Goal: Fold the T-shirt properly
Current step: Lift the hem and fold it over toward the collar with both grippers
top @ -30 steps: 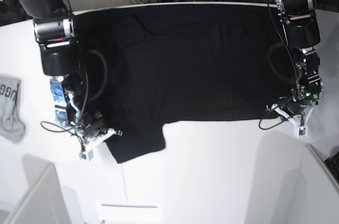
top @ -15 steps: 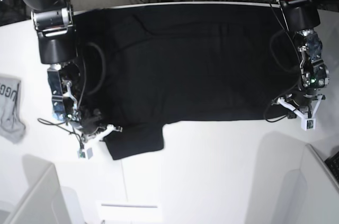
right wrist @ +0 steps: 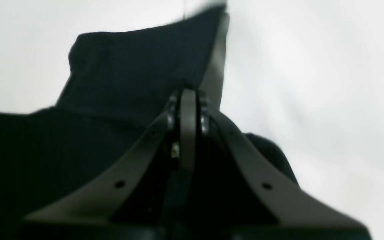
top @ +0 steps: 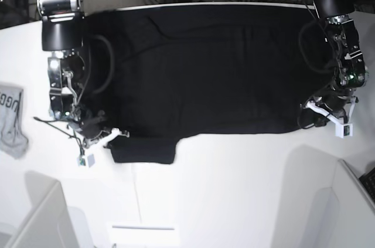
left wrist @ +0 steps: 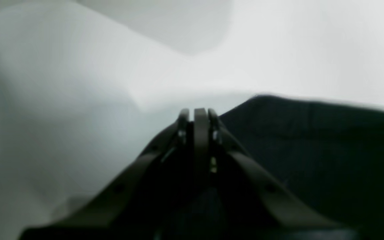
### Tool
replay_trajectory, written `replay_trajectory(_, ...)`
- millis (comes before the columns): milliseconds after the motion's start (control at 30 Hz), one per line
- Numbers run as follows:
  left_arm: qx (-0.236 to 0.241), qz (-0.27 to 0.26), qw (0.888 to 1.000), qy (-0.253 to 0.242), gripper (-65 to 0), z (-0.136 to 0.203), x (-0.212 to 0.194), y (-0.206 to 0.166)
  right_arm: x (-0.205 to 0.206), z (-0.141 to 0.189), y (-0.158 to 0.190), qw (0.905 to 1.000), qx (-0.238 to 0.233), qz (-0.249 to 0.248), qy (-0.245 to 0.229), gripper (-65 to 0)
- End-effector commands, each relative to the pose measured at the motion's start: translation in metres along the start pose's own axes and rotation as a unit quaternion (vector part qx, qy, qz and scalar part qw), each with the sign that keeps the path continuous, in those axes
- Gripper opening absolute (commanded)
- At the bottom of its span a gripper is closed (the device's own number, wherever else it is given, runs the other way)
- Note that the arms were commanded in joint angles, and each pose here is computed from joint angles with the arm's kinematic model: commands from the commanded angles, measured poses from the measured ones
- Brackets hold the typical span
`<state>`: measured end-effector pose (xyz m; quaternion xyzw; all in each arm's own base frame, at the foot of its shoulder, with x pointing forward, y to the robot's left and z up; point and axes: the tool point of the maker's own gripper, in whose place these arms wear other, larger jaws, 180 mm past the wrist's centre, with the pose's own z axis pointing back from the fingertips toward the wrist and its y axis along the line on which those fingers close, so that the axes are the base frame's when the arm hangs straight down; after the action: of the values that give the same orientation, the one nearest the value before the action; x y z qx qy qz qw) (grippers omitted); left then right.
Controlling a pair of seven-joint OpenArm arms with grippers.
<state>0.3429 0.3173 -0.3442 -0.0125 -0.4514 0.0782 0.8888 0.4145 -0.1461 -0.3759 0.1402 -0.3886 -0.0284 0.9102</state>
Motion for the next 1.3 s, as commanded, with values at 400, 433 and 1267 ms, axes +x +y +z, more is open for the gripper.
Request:
replay_trajectory(400,0.01,-0.03,0.999,-0.01,-65.0,0.029,0.015,0.005,0.02,0.043,-0.012,0.9989,-0.006,-0.017,-0.043,-65.0)
replay_trajectory(433,0.015,-0.033,0.999,-0.012,-65.0,0.036,0.016,0.007,0.019,0.047,-0.013,0.9989,-0.008,-0.016,-0.043,-65.0)
replay_trajectory(1267,0.001,-0.098,0.995,0.012,-65.0,0.069,-0.012,0.013,-0.018,0.101,-0.012,0.9994,-0.019,-0.006,-0.028,-65.0)
